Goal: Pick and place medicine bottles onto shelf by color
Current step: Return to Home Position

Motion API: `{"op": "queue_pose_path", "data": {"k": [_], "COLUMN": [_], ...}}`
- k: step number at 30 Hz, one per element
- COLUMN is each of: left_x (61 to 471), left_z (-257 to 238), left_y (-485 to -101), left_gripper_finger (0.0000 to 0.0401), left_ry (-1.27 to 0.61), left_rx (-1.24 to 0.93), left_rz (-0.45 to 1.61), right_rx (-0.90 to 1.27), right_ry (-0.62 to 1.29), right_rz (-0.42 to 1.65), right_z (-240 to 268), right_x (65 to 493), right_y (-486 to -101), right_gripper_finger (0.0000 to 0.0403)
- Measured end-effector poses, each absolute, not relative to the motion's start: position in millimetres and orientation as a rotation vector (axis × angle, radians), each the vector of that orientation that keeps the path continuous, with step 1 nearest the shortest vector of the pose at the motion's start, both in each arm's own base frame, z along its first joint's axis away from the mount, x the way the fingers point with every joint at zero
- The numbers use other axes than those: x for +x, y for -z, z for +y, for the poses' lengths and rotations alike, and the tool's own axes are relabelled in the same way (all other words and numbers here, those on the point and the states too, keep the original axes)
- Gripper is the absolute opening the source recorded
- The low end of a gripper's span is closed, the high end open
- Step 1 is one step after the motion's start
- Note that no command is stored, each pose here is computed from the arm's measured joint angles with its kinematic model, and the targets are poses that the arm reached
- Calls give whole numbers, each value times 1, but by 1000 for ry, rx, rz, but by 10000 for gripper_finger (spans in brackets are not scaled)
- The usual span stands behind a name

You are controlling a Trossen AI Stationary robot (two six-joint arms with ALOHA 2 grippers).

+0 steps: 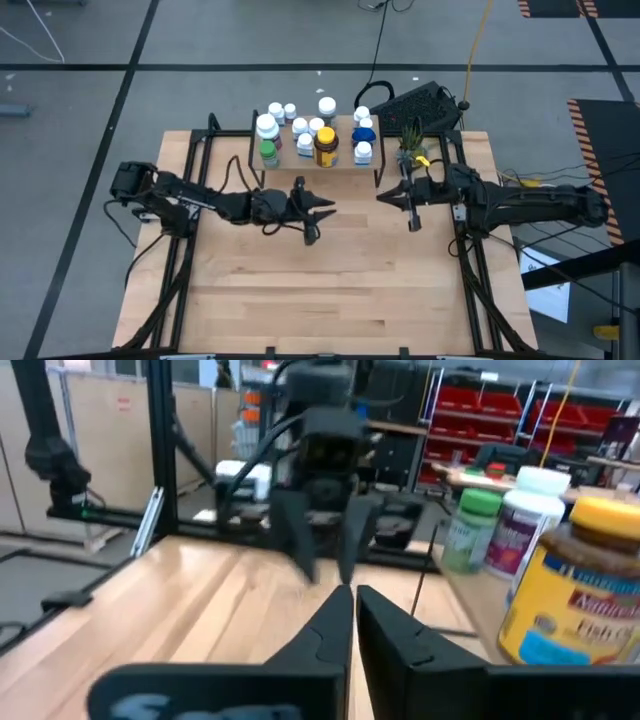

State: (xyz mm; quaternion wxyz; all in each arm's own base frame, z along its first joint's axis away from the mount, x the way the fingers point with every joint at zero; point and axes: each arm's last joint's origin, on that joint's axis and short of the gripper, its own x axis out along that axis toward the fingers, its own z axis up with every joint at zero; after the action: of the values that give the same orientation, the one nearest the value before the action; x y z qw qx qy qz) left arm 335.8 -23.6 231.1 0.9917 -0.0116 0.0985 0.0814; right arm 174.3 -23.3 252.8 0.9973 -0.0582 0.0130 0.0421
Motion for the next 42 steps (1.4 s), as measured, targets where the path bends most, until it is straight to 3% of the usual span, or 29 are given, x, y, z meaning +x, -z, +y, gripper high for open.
{"op": "queue_pose_path", "data": {"k": [5, 8, 14, 24, 42], "left_x": [320, 297, 237, 150, 124], "left_z": [-3, 5, 2, 7, 10], "left_y": [-216, -218, -229, -213, -196], "left_gripper_finger": [31, 6, 18, 8, 17], "left_ry": [-182, -208, -127, -175, -201], "left_rx": [-16, -50, -78, 27, -6], "left_rz": [253, 237, 117, -73, 19], "right_rx": [-132, -137, -143, -115, -73], "right_ry": [-86, -85, -82, -79, -86], "right_rz": [38, 19, -22, -96, -9], "right_z": [-22, -21, -18, -16, -15], "right_x": [166, 159, 144, 131, 127], "right_y": [-240, -237, -230, -229, -220], "right_gripper_finger": [2, 2, 1, 0, 0]}}
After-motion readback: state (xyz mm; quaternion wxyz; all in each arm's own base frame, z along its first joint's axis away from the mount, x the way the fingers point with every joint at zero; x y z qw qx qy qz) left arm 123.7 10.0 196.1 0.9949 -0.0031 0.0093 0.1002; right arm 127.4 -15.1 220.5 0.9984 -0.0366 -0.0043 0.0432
